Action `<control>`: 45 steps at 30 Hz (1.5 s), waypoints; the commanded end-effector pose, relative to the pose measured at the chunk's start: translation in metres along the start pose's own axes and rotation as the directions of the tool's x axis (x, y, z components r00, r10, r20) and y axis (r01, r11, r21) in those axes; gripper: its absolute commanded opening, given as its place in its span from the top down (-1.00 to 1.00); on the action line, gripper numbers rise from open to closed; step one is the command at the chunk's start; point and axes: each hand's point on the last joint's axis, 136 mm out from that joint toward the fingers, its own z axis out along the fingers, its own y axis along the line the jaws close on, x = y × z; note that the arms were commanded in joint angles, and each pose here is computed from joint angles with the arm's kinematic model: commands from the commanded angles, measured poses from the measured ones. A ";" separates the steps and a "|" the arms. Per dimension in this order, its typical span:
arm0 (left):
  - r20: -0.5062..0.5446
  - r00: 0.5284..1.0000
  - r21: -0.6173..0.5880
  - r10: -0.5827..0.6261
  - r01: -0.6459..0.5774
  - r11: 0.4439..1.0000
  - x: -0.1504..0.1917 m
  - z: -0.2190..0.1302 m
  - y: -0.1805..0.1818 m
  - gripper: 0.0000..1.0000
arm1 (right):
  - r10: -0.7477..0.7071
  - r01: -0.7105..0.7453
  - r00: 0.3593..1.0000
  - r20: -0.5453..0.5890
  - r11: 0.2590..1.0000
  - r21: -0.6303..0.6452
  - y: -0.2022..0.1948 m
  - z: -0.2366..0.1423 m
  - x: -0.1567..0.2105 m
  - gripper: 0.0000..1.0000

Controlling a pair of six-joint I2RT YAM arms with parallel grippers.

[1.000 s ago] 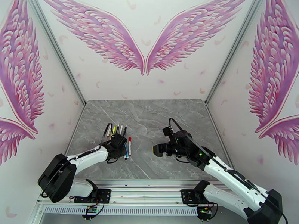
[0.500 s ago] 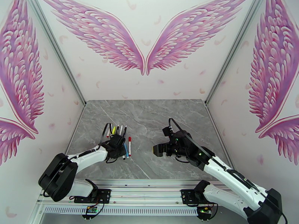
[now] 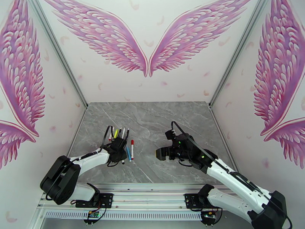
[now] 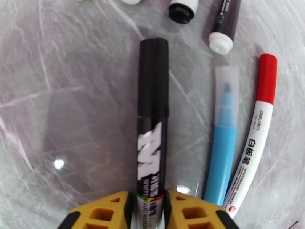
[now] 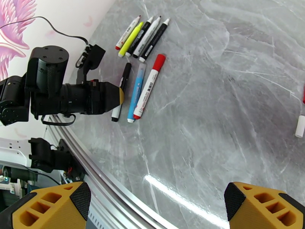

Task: Open the pen caps

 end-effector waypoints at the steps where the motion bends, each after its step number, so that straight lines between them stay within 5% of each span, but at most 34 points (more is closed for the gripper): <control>1: -0.016 1.000 -0.069 0.008 -0.009 0.998 0.004 0.008 0.018 0.45 | -0.005 0.005 1.000 -0.004 1.000 0.017 -0.001 0.001 0.000 -0.98; 8: 0.027 1.000 -0.013 0.017 -0.017 1.000 -0.002 -0.006 0.012 0.60 | 0.015 -0.015 1.000 -0.010 1.000 -0.003 0.002 0.004 0.000 -0.98; 14: 0.122 0.981 0.116 0.149 -0.163 0.980 0.004 -0.037 -0.006 0.64 | 0.158 -0.157 0.987 0.004 0.983 -0.094 0.016 0.007 -0.005 -0.99; 17: 0.189 0.956 0.239 0.224 -0.266 0.934 0.011 -0.059 -0.025 0.64 | 0.226 -0.223 0.974 0.009 0.966 -0.132 0.022 0.012 -0.011 -0.99; 22: 0.305 0.901 0.494 0.308 -0.426 0.758 0.031 -0.105 -0.070 0.64 | 0.305 -0.295 0.952 0.032 0.939 -0.175 0.030 0.018 -0.030 -0.82; 28: 0.345 0.868 0.628 0.356 -0.496 0.599 0.050 -0.136 -0.105 0.63 | 0.307 -0.295 0.951 0.030 0.934 -0.201 0.040 0.032 -0.048 -0.60; 45: 0.394 0.835 0.721 0.385 -0.540 0.433 0.067 -0.167 -0.169 0.64 | 0.266 -0.263 0.964 -0.020 0.938 -0.227 0.066 0.053 -0.053 -0.17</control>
